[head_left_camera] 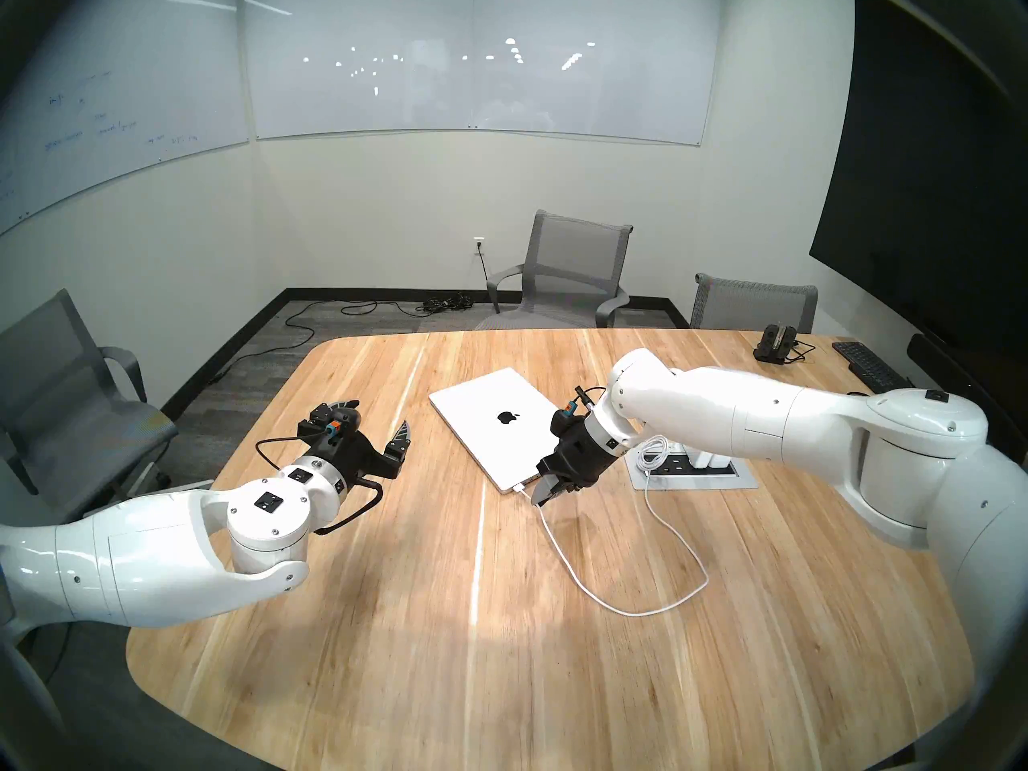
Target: Plug the charging cable into the port of a MacBook
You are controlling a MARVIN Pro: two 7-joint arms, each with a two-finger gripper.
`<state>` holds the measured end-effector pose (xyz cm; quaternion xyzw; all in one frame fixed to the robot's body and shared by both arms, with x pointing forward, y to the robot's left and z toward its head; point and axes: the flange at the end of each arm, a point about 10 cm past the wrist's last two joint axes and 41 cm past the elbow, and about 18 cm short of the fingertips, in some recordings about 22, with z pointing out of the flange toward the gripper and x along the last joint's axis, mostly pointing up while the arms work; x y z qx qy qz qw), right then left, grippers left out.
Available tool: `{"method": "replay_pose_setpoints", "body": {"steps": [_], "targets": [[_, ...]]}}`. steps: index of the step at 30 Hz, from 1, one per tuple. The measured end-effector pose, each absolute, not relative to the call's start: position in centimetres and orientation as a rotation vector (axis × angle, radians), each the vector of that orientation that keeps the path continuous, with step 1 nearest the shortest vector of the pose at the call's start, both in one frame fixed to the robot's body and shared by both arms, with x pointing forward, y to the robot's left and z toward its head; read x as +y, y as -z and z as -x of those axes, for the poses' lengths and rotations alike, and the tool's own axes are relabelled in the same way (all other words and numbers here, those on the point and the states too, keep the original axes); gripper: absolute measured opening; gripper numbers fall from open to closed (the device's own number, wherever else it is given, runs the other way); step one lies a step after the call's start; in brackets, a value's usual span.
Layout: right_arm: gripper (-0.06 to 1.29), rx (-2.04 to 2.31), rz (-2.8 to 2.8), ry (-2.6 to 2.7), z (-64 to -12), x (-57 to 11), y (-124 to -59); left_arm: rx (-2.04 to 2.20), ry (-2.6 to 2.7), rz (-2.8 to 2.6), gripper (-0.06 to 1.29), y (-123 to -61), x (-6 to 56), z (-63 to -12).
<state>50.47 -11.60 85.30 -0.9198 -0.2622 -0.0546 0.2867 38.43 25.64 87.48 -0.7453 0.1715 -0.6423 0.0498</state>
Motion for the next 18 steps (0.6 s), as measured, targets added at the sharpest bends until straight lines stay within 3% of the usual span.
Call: {"method": "replay_pose_setpoints", "body": {"steps": [18], "targets": [[-0.02, -0.707, 2.455, 0.14, -50.4, -11.47, -85.3, 0.522, 1.956, 2.27, 1.22, -87.48, 25.64, -38.43]]}}
